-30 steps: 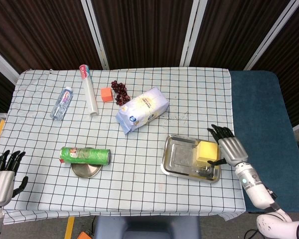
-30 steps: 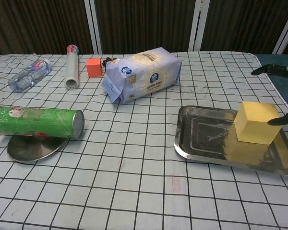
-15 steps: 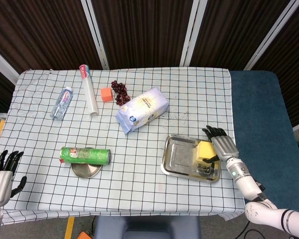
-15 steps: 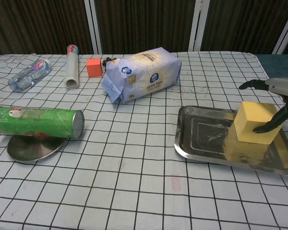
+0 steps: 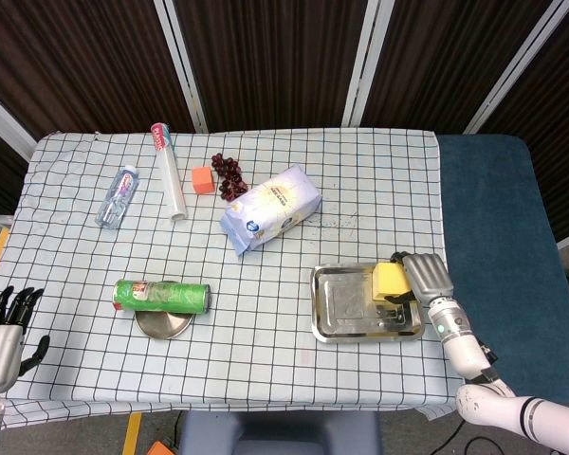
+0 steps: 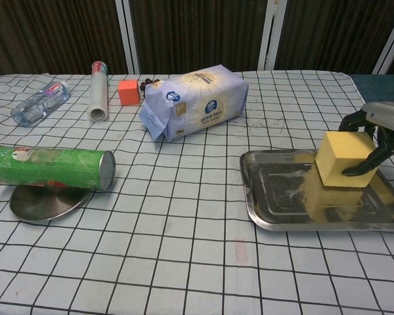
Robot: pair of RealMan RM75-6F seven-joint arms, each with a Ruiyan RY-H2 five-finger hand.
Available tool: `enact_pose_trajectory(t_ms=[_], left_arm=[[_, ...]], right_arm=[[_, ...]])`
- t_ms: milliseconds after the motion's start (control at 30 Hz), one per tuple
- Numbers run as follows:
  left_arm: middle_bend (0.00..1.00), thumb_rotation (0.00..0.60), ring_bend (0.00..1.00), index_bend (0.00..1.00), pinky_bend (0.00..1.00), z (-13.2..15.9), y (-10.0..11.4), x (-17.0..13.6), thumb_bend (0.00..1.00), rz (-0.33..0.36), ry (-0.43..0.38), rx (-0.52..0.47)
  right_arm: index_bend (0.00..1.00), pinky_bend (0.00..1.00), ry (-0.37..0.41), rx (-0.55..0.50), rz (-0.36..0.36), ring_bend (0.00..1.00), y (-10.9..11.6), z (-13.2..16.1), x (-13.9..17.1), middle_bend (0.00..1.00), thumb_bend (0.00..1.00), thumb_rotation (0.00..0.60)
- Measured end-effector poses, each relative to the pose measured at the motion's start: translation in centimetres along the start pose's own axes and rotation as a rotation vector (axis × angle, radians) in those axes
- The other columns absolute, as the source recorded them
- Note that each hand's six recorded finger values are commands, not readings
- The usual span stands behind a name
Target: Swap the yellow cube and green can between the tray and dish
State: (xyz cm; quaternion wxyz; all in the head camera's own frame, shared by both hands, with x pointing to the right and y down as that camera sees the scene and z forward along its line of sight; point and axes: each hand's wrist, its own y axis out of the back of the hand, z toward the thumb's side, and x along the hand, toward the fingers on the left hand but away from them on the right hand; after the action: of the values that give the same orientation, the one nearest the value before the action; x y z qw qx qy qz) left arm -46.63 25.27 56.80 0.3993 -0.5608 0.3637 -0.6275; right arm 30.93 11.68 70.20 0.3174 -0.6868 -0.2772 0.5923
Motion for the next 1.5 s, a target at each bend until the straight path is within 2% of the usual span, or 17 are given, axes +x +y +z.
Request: enact_pose_trajectory(t_ms=[67,200,367,500,733,933,1100,1167,1233,1400,1467,1500], left_arm=[[0.14,0.600,0.07,0.13,0.15,0.0,-0.1,0.0,0.38,-0.003,-0.002,0.003],[0.14,0.600,0.07,0.13,0.15,0.1,-0.4,0.1,0.38,-0.017,-0.001,0.009],[0.14,0.600,0.07,0.14,0.15,0.3,-0.7,0.2,0.38,-0.028,-0.008,0.022],[0.14,0.600,0.07,0.14,0.15,0.4,-0.6,0.1,0.38,-0.026,-0.013,0.026],[0.15,0.600,0.07,0.14,0.15,0.5,-0.6,-0.1,0.38,-0.027,-0.018,0.025],[0.15,0.600,0.07,0.14,0.15,0.4,-0.7,0.0,0.38,-0.026,-0.022,0.036],[0.15,0.600,0.07,0.15,0.15,0.2,-0.6,0.0,0.38,-0.024,-0.017,0.028],[0.15,0.600,0.07,0.15,0.15,0.1,-0.5,0.0,0.38,-0.019,-0.016,0.019],[0.15,0.600,0.07,0.15,0.15,-0.1,-0.3,0.0,0.38,-0.014,-0.016,0.012],[0.15,0.600,0.07,0.15,0.15,-0.2,-0.4,0.0,0.38,-0.018,-0.017,0.009],[0.15,0.600,0.07,0.15,0.15,-0.1,-0.4,0.0,0.38,-0.018,-0.019,0.010],[0.15,0.600,0.07,0.15,0.15,-0.1,-0.4,0.0,0.38,-0.017,-0.019,0.011]], right_arm=[[0.85,0.72,0.017,-0.013,-0.027,0.72,0.4,0.4,0.0,0.68,0.09,0.600],[0.86,0.73,0.087,-0.051,-0.088,0.72,1.9,2.2,0.1,0.68,0.10,0.600],[0.87,0.74,0.208,-0.051,-0.156,0.73,4.4,6.3,-0.6,0.69,0.10,0.600],[0.87,0.74,0.279,-0.076,-0.128,0.73,4.4,9.4,-1.7,0.69,0.10,0.600],[0.87,0.74,0.392,-0.067,-0.097,0.73,3.8,16.5,-5.1,0.69,0.10,0.600],[0.87,0.74,0.454,-0.061,-0.069,0.74,2.5,22.3,-7.7,0.69,0.10,0.600],[0.81,0.71,0.484,-0.054,-0.075,0.71,1.7,25.9,-9.1,0.69,0.10,0.600],[0.79,0.68,0.484,-0.053,-0.075,0.64,1.3,26.7,-9.7,0.69,0.10,0.600],[0.75,0.61,0.482,-0.051,-0.069,0.55,0.8,27.4,-10.3,0.64,0.10,0.600],[0.53,0.26,0.491,-0.067,-0.020,0.22,-0.5,28.7,-11.0,0.38,0.10,0.600],[0.44,0.16,0.503,-0.081,0.003,0.11,-0.8,29.0,-10.9,0.26,0.10,0.600],[0.42,0.14,0.511,-0.088,0.009,0.08,-0.8,29.1,-10.8,0.22,0.10,0.600]])
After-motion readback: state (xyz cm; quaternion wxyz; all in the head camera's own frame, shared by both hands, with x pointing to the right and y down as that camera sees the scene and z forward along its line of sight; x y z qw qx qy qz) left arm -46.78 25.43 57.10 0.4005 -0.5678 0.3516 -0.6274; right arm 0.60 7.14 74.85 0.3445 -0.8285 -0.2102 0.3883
